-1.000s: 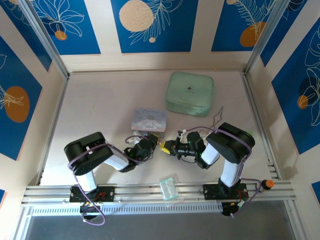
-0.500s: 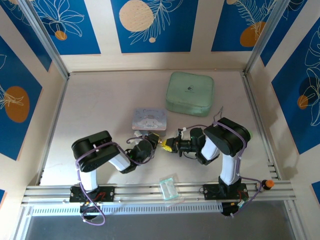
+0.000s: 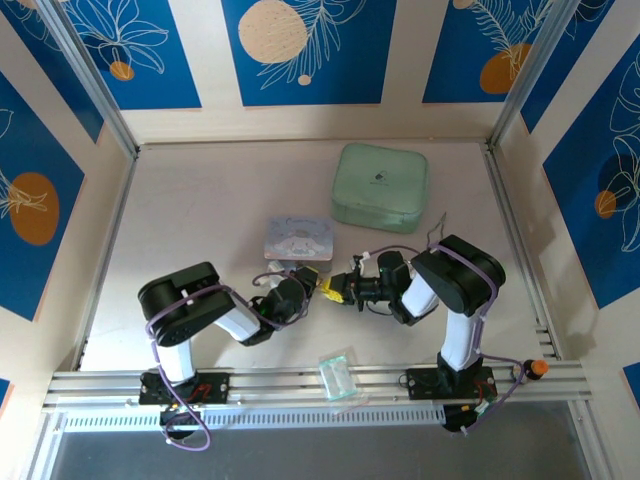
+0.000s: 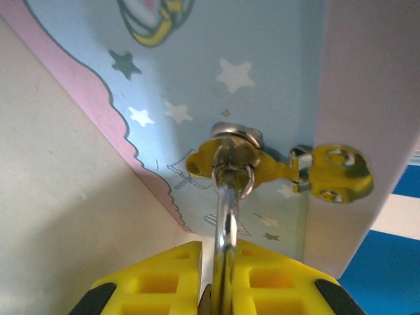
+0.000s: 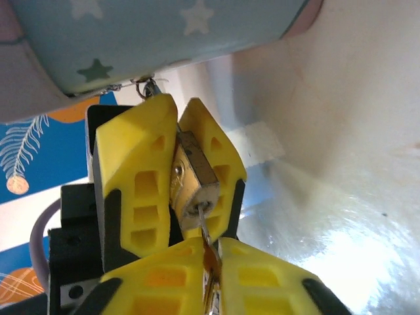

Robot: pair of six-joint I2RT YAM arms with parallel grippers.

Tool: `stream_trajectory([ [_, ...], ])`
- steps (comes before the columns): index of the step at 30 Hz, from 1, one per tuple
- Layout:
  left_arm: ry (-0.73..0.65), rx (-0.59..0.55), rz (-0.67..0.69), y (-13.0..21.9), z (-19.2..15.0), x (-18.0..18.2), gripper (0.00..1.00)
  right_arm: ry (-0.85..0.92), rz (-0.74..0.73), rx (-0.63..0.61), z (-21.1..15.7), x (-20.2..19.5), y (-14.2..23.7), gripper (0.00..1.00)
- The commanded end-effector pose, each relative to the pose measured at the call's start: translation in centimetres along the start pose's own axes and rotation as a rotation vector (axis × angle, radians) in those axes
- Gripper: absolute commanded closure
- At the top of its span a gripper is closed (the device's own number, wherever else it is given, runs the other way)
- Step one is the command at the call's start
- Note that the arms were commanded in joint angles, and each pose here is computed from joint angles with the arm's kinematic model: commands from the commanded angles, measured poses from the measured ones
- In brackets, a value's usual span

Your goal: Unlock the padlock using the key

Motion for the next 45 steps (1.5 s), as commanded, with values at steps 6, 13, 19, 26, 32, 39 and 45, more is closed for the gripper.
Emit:
stream_trajectory([
  [6, 0.048, 0.241, -0.004, 0.7, -5.9, -0.4, 1.00, 0.122, 0.022, -0.088, 1.6, 2.3, 0.0, 0.71],
  [13, 0.042, 0.235, -0.008, 0.8, -5.7, -0.5, 1.00, 0.120, 0.004, -0.102, 1.5, 1.8, 0.2, 0.69],
  [19, 0.026, 0.181, 0.029, 1.0, -4.5, 0.3, 1.00, 0.121, -0.022, -0.125, 1.2, 1.2, 1.2, 0.67],
  [26, 0.054, 0.170, 0.022, 0.4, -4.0, 0.8, 1.00, 0.125, -0.073, -0.104, 0.0, 0.7, 1.6, 0.65],
  [32, 0.025, 0.141, 0.034, 0.7, -3.4, 0.7, 1.00, 0.122, -0.101, -0.103, -0.6, 0.4, 2.2, 0.68],
  [39, 0.027, 0.125, 0.021, 0.8, -3.0, 0.2, 1.00, 0.111, -0.140, -0.097, -1.3, -0.3, 2.6, 0.70],
  [45, 0.027, 0.133, 0.018, 0.6, -3.1, 0.1, 1.00, 0.088, -0.169, -0.096, -1.8, -1.2, 2.7, 0.83],
])
Point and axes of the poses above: each hand's point on the last joint's axis, 136 mm out from that joint toward the fingers, its own y axis back along the fingers, its own x axis along the line the jaws close on, z = x × y, the point moved 1 cm from there along y, back along the fingers, and after that the axes turned 14 degrees about y, right-handed, at the moved point
